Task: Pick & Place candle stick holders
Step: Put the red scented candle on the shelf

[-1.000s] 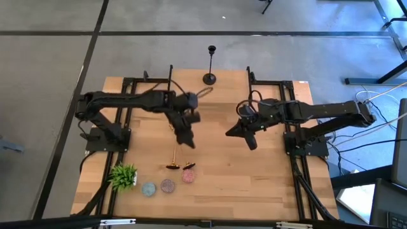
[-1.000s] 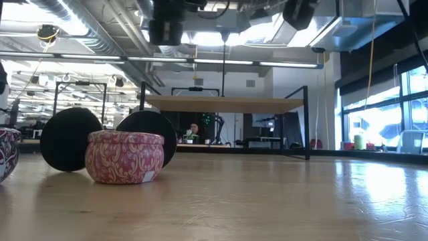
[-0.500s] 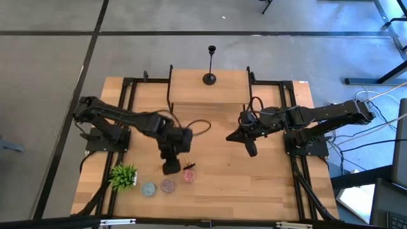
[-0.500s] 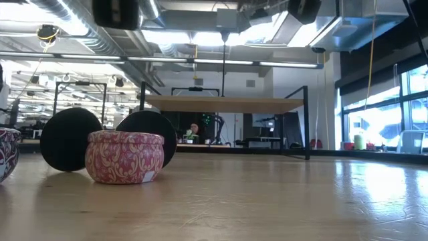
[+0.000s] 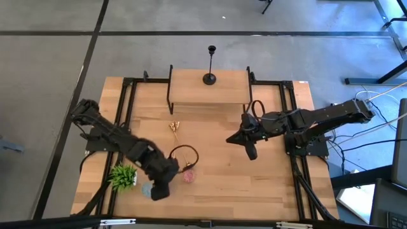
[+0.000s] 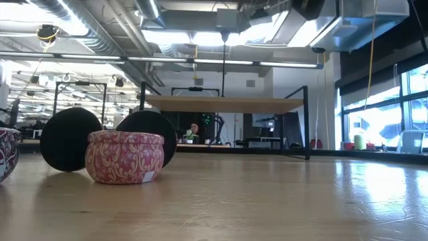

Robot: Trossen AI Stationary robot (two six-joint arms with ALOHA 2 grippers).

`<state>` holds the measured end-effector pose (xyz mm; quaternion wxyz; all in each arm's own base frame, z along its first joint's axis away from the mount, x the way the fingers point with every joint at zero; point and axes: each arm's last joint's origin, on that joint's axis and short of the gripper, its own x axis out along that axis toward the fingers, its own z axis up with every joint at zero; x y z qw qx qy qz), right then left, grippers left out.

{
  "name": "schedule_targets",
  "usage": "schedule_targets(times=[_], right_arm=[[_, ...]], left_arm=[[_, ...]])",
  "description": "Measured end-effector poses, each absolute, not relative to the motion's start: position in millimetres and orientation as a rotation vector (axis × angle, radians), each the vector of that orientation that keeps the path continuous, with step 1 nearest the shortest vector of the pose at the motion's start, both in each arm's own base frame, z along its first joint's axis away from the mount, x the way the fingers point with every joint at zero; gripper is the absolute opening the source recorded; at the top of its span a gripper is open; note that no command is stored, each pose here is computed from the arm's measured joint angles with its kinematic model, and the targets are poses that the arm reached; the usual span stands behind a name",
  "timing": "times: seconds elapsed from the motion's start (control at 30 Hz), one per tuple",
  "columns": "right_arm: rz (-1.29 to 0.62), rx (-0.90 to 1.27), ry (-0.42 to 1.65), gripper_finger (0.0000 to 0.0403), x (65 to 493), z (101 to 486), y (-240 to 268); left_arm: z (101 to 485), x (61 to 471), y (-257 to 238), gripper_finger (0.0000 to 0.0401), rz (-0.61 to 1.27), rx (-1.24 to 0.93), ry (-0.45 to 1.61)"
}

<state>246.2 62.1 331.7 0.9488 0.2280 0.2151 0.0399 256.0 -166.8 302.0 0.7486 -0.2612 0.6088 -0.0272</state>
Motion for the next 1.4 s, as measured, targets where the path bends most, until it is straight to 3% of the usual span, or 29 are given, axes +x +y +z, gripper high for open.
schedule_targets(times=[0.37,0.6,0.83,1.1,1.4], right_arm=[[0.017,0.445,0.414,0.0000,242,331,78],[0.033,0.454,0.411,0.0000,240,332,86],[0.060,0.448,0.417,0.0000,238,332,90],[0.077,0.417,0.419,0.0000,238,332,91],[0.047,0.402,0.405,0.0000,238,332,89]], left_arm=[[296,234,-203,0.0123,0.190,-0.480,1.113],[271,241,-228,0.0135,0.121,-0.525,1.240],[243,249,-241,0.0202,0.132,-0.528,1.369],[222,259,-233,0.0292,0.309,-0.487,1.383],[199,274,-218,0.0354,0.463,-0.503,1.457]])
